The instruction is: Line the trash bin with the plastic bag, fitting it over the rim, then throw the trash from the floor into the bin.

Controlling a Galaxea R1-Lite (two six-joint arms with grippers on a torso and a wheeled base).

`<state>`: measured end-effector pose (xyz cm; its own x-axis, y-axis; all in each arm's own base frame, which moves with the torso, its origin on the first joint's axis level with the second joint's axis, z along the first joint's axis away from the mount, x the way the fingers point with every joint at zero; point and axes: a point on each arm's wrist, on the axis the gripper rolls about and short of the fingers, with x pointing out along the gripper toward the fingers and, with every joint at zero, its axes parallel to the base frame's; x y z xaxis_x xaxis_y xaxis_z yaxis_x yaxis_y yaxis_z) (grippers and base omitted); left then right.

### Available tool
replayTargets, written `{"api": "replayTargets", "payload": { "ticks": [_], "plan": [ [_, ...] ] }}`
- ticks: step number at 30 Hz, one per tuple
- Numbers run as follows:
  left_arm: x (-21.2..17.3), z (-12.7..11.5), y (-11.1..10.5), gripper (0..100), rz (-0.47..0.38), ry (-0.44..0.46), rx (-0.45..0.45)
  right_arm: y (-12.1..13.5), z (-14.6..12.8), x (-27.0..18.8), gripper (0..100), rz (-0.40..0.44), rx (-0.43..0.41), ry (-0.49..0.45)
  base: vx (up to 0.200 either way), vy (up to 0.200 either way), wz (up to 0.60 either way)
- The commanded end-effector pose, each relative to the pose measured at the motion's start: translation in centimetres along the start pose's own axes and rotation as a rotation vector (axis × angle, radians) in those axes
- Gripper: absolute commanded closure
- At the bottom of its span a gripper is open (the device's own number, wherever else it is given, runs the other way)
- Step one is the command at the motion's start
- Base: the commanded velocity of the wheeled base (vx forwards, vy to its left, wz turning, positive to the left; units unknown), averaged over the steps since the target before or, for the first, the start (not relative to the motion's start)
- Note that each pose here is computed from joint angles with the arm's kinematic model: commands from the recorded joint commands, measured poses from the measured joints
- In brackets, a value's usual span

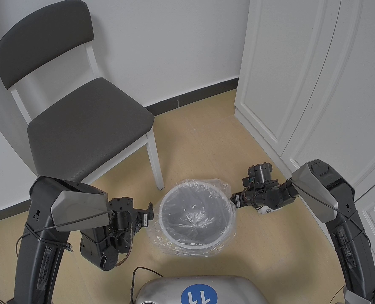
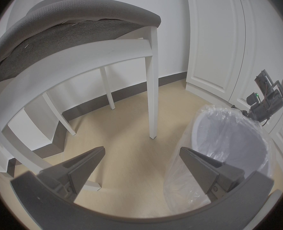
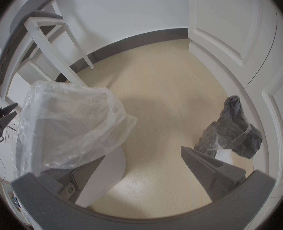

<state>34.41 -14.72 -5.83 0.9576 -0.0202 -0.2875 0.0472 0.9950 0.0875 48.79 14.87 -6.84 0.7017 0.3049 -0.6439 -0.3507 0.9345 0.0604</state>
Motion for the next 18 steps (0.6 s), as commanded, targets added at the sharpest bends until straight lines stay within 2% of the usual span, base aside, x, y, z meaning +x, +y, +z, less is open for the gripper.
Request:
{"api": "replayTargets", "payload": {
  "ticks": [1, 4, 9, 14, 16, 18],
  "plan": [
    [-0.4, 0.2, -0.2, 0, -0.008, 0.001, 0.002, 0.0, -0.6, 0.8, 0, 0.001, 0.002, 0.041, 0.0, 0.0, 0.0],
    [-0.8, 0.6, -0.3, 0, -0.014, -0.005, 0.002, -0.1, -0.7, 1.3, 0, 0.004, 0.008, 0.075, 0.0, 0.0, 0.0],
    [-1.4, 0.8, -0.6, 0, -0.027, -0.002, 0.005, 0.0, -0.6, 2.6, 0, 0.006, 0.003, 0.064, 0.0, 0.0, 0.0],
    [-1.8, 0.6, -0.8, 0, -0.04, 0.008, 0.008, 0.0, -0.5, 2.0, 0, -0.014, 0.002, 0.098, 0.0, 0.0, 0.0],
    [-2.0, 0.5, -1.3, 0, -0.062, 0.011, 0.008, -0.2, 0.2, 0.3, 0, -0.117, 0.006, 0.097, 0.0, 0.0, 0.0],
    [-2.4, 0.6, -1.7, 0, -0.092, 0.012, 0.017, -0.5, 0.6, -1.2, 0, -0.172, 0.006, 0.094, 0.0, 0.0, 0.0]
  ]
}}
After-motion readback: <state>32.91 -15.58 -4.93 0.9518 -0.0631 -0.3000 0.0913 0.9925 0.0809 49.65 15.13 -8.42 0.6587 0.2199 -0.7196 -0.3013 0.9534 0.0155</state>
